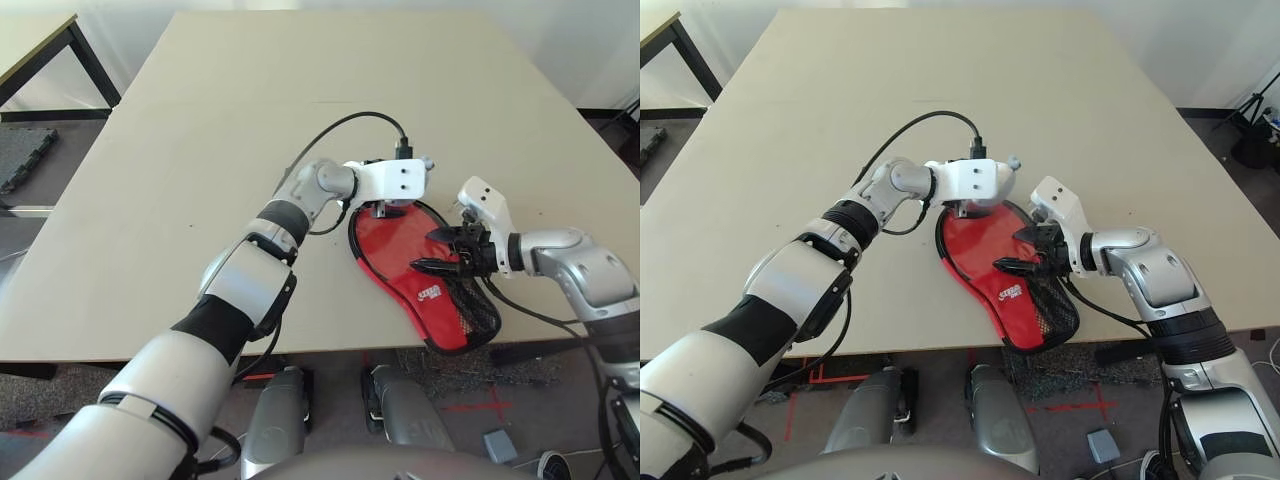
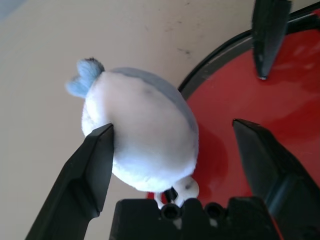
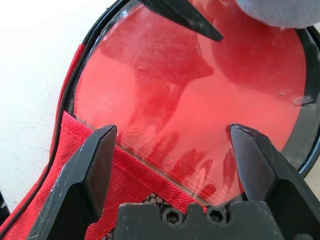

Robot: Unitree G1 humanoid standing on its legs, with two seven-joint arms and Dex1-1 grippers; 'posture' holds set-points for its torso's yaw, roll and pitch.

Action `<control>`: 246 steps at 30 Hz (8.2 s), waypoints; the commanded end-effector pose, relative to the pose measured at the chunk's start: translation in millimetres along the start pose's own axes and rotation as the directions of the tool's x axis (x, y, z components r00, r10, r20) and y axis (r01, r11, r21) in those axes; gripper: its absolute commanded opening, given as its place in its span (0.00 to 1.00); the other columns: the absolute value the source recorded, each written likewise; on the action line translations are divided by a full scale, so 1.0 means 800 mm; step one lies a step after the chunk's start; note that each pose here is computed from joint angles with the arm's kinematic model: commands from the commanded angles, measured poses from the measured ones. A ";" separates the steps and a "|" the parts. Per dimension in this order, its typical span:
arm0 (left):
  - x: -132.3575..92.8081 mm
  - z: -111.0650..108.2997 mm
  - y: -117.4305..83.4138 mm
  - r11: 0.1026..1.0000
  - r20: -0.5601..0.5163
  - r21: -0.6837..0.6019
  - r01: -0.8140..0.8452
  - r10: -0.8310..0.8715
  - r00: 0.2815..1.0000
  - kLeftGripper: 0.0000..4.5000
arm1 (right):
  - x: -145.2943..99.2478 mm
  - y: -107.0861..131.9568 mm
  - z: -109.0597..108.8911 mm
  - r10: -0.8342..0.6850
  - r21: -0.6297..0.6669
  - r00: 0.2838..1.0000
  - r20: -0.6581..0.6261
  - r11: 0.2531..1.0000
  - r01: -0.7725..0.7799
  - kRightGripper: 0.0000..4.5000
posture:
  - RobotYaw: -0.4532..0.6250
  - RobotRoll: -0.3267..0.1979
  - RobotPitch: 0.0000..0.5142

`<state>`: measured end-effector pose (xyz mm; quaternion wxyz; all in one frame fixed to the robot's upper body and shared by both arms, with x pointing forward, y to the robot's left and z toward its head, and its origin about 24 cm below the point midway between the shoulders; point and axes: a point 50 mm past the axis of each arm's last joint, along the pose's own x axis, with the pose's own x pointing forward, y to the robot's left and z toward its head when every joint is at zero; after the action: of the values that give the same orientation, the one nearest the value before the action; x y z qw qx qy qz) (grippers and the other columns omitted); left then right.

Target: Store the ping-pong paddle in its case and zip it.

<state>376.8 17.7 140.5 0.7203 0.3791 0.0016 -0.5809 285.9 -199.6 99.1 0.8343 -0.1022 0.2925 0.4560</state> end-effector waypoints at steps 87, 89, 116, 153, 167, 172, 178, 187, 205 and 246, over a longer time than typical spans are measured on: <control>-0.005 -0.050 -0.089 0.913 -0.017 -0.346 0.217 -0.238 0.971 1.00 | -0.001 -0.080 0.052 -0.248 0.068 0.965 0.089 0.968 0.243 0.31 | 0.43 0.62 0.30; -0.004 -0.049 -0.091 0.911 -0.013 -0.343 0.228 -0.247 0.969 1.00 | 0.002 -0.095 0.062 -0.342 0.032 0.932 0.122 0.940 0.341 0.17 | 0.42 0.62 0.30; 0.002 -0.044 -0.100 0.906 -0.005 -0.333 0.262 -0.280 0.960 1.00 | -0.081 -0.150 0.013 -0.546 0.070 0.837 0.045 0.837 0.542 0.06 | 0.41 0.62 0.29; 0.011 -0.040 -0.101 0.906 0.006 -0.327 0.269 -0.282 0.959 1.00 | -0.177 -0.039 -0.082 0.200 0.240 0.861 -0.468 0.966 -0.094 0.06 | 0.39 0.62 0.30; 0.013 -0.037 -0.102 0.905 0.014 -0.327 0.271 -0.282 0.959 1.00 | -0.204 -0.059 -0.120 0.096 0.149 0.719 -0.689 0.989 0.011 0.05 | 0.39 0.62 0.30; 0.012 -0.038 -0.101 0.905 0.012 -0.329 0.269 -0.281 0.960 1.00 | -0.214 -0.072 -0.130 0.001 0.050 0.640 -0.769 0.997 0.058 0.05 | 0.39 0.62 0.30; 0.013 -0.036 -0.103 0.905 0.017 -0.331 0.268 -0.278 0.960 1.00 | -0.209 -0.077 -0.128 0.002 0.062 0.688 -0.726 0.996 0.062 0.05 | 0.40 0.62 0.30; 0.016 -0.032 -0.104 0.904 0.038 -0.333 0.270 -0.273 0.961 1.00 | -0.195 -0.076 -0.100 0.054 0.183 0.866 -0.498 0.982 0.044 0.35 | 0.40 0.62 0.31; -0.025 -0.020 -0.061 0.905 0.115 -0.419 0.073 -0.027 0.993 1.00 | -0.233 -0.119 0.002 -0.357 0.267 0.917 0.176 0.914 0.305 0.99 | 0.41 0.62 0.28; -0.227 -0.183 -0.072 -0.152 -0.487 -0.461 -0.874 0.867 0.106 1.00 | -0.152 -0.159 -0.076 -0.984 0.537 0.088 0.154 0.159 0.828 0.99 | 0.43 0.62 0.27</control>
<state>336.1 250.5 90.9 0.9926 -0.0022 -0.0459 0.1126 319.7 -381.0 116.7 0.9774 -0.0226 0.0000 -0.2103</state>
